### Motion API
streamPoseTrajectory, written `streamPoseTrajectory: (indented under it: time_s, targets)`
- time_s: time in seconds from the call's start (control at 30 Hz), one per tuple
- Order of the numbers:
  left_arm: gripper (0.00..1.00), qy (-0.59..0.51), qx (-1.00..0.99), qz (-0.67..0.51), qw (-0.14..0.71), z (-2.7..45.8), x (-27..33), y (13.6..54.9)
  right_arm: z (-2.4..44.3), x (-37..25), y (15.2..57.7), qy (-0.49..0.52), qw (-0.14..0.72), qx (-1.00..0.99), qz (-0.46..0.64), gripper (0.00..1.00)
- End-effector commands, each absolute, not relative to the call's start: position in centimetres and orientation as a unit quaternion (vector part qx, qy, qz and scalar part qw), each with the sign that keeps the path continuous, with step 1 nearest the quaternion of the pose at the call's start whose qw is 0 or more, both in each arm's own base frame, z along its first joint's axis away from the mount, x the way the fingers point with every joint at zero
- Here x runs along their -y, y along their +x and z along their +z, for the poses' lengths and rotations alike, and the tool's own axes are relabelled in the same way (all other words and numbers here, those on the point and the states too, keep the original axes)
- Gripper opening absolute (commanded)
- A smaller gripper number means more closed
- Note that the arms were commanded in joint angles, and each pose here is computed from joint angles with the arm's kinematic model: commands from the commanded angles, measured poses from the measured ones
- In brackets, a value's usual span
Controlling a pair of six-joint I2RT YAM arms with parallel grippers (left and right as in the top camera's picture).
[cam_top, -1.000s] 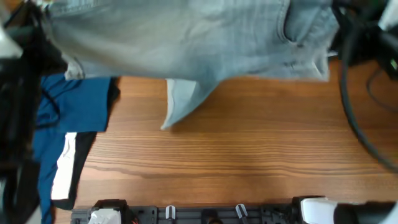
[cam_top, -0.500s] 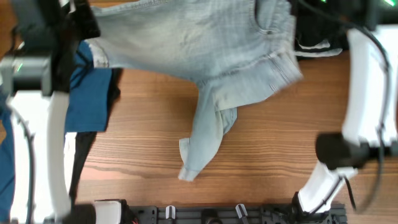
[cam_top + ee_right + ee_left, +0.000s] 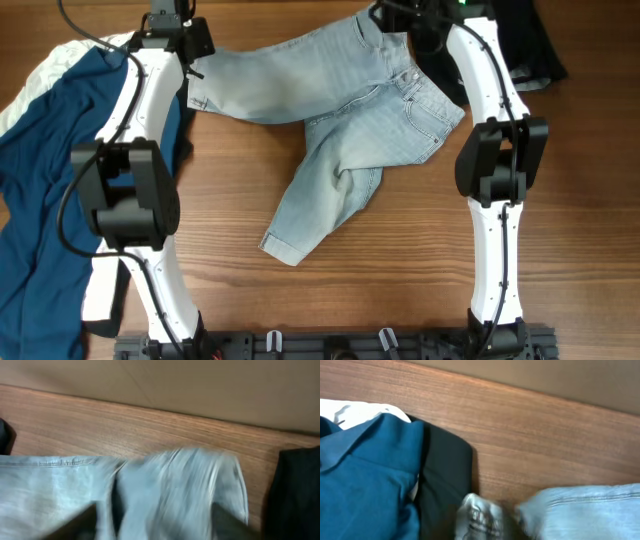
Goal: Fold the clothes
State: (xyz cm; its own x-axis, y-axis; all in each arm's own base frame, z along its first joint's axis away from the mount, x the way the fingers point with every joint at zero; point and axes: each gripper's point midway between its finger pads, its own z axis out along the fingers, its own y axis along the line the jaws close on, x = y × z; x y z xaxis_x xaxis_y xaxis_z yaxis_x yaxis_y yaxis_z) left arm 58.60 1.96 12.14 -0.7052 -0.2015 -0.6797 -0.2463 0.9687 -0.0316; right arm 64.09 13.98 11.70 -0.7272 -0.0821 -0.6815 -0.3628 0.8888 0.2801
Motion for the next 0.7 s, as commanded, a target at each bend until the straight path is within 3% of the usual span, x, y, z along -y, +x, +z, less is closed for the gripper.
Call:
streamPoseTrajectory:
  time_s: [0.0,0.1,0.23,0.37,0.67]
  targets:
    - [1.0,-0.143,-0.913,0.027,0.382,13.2,-2.4,59.1,14.9,-9.9,64.3,-0.091,0.369,-0.912,0.155,1.0]
    - [1.0,-0.16,-0.907,0.019,0.388,16.6,-2.4,57.6,15.3,-2.7,63.9,-0.049,0.361,-0.927,0.094,0.99]
    - [1.0,-0.155,-0.919,-0.032,0.361,19.6,-0.5,54.3,11.4,3.9,63.5,-0.032,0.332,-0.942,0.032,0.99]
    - [1.0,-0.157,-0.93,-0.043,0.331,18.7,0.3,53.1,6.8,6.1,64.0,-0.05,0.307,-0.95,-0.026,1.0]
    - [1.0,-0.135,-0.936,-0.049,0.322,18.5,2.8,52.8,-7.5,8.9,61.7,-0.031,0.213,-0.977,-0.017,0.99]
